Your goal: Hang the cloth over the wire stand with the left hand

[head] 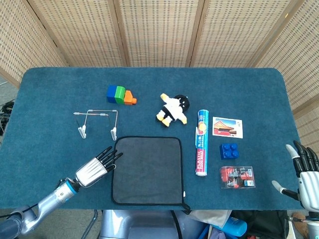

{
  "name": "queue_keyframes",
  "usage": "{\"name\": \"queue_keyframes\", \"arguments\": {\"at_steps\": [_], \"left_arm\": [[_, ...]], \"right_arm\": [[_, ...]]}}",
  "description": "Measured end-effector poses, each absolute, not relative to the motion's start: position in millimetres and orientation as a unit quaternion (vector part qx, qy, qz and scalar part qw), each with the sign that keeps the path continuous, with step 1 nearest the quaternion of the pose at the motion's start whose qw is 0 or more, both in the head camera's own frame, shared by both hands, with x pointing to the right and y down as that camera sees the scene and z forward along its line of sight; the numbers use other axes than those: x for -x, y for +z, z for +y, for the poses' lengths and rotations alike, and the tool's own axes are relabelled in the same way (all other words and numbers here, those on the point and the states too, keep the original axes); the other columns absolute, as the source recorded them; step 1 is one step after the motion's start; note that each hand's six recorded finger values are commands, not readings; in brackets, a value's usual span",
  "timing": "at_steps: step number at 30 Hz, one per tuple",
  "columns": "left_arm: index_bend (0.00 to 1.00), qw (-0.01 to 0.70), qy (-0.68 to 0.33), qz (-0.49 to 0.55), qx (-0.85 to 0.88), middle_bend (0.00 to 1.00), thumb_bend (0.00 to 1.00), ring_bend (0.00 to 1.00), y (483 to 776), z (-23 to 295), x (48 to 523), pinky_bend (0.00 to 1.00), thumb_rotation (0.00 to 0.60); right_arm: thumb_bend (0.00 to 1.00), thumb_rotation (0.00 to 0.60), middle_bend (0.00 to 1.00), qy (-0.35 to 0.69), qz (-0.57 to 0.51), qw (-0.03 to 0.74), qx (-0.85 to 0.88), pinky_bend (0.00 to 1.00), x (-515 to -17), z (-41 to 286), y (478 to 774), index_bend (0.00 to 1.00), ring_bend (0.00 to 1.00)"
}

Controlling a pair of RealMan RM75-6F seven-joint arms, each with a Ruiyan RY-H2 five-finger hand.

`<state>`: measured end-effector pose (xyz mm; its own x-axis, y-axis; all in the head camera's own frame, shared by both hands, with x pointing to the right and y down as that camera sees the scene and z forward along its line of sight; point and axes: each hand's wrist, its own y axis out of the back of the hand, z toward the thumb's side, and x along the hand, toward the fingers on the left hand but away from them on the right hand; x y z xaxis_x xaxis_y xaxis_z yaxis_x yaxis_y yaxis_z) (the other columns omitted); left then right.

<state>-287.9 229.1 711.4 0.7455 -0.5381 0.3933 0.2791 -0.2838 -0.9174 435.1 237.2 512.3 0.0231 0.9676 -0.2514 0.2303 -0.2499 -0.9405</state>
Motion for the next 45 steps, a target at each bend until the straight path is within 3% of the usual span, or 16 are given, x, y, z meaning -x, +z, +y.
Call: {"name": "queue_keyframes", "arguments": {"at_steps": [25,34,45], "left_arm": [[0.39,0.609,-0.341,0.074,0.712,0.00,0.32,0.00,727,227,257,0.00,0.600],[0.43,0.615,-0.341,0.077,0.707,0.00,0.45,0.00,727,226,249,0.00,0.600],[0.46,0.618,-0.340,0.081,0.704,0.00,0.46,0.00,725,224,245,0.00,0.600]], "right_arm": [[0.00,0.600,0.00,0.497,-0.494,0.360,0.616,0.00,-439,236,511,0.01,0.00],[0.00,0.600,0.00,0.495,-0.497,0.357,0.617,0.00,-440,236,509,0.01,0.00],[0.00,0.600,0.00,0.494,-0.498,0.355,0.618,0.00,-441,236,508,0.01,0.00]]}}
